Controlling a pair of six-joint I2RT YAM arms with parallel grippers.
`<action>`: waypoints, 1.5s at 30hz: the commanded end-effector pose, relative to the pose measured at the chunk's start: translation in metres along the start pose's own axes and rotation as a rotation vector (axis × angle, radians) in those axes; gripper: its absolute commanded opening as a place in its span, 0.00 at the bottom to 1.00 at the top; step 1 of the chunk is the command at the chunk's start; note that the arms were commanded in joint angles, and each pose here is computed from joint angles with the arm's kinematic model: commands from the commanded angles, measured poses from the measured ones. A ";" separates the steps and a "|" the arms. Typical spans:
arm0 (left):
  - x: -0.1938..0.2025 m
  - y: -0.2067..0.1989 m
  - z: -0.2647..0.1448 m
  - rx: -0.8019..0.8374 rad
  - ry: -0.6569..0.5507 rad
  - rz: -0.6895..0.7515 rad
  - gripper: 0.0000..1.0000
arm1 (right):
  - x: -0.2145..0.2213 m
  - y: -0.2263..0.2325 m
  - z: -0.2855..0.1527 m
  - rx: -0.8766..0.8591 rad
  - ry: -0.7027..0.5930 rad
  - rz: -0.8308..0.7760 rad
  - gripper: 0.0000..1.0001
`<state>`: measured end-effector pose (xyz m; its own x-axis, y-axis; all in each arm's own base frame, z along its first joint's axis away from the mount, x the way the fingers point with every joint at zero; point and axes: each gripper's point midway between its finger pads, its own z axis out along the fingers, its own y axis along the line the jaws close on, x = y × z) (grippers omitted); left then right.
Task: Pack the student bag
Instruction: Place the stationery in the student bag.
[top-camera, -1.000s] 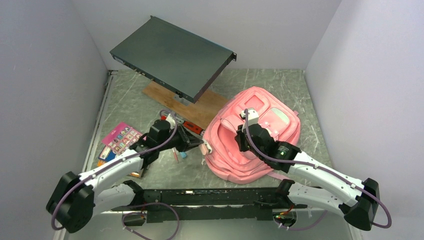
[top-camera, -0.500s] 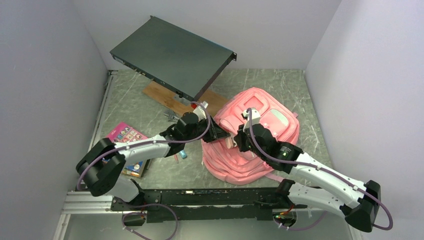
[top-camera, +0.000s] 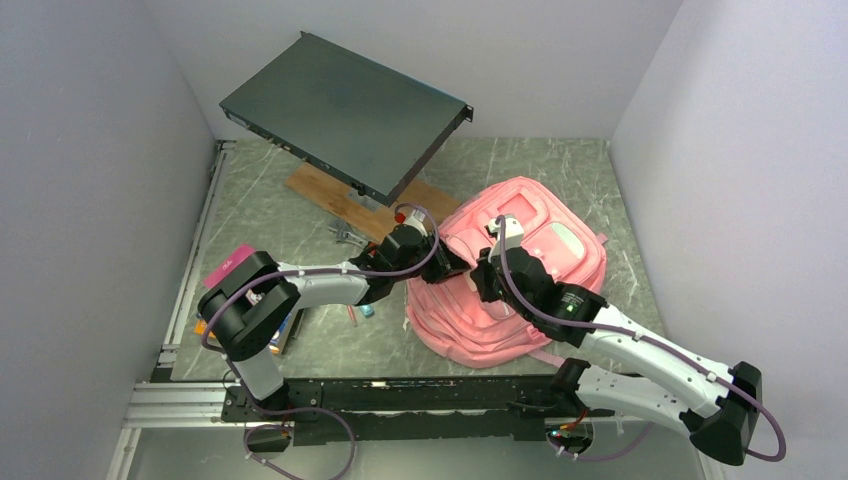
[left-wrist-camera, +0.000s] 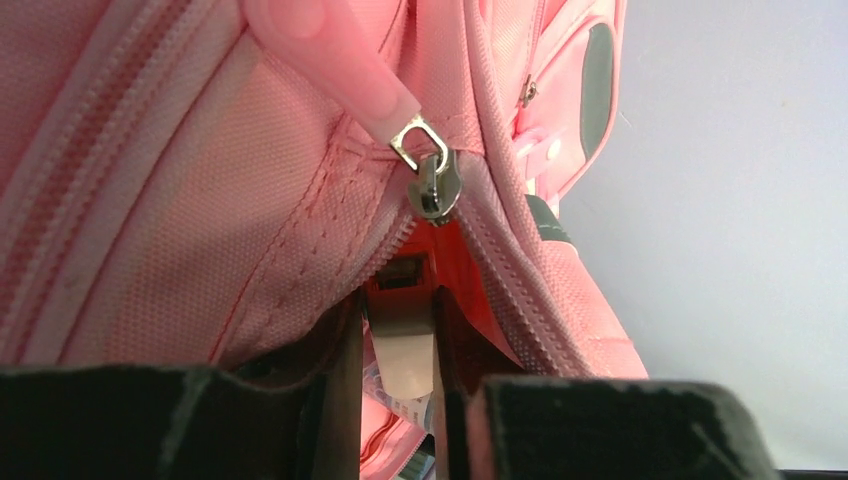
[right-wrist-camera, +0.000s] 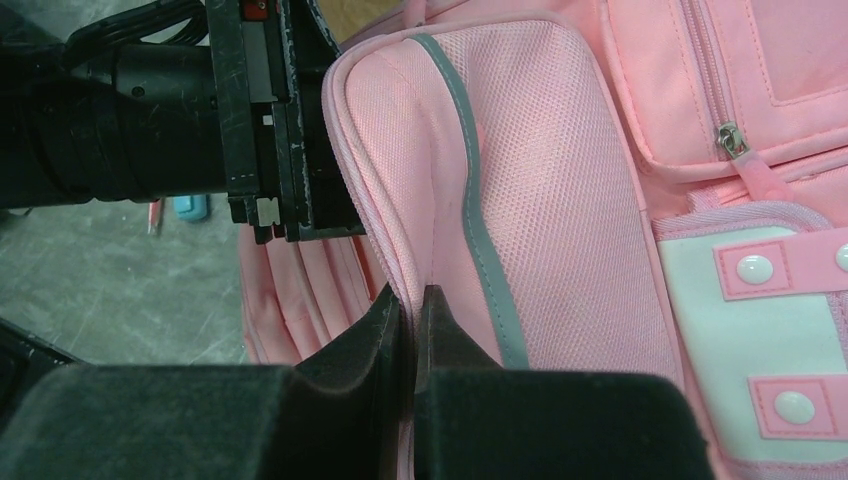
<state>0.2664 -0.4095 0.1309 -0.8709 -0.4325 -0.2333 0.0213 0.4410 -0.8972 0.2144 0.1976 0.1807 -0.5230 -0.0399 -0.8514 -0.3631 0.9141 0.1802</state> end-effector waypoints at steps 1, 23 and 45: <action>-0.008 0.001 -0.003 -0.003 -0.070 -0.048 0.27 | -0.046 0.023 -0.012 -0.097 -0.151 0.093 0.00; 0.002 -0.001 -0.053 0.061 -0.052 0.144 0.93 | -0.044 0.010 -0.018 -0.051 -0.150 0.046 0.00; 0.009 0.064 -0.184 -0.078 -0.110 0.282 1.00 | -0.030 0.014 0.000 -0.032 -0.092 0.037 0.00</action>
<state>0.1740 -0.2691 0.1483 -0.7875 -0.3637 -0.4975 0.2446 0.5565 -0.7940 0.2148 0.1947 0.1764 -0.5217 -0.0553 -0.8513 -0.3568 0.9206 0.1589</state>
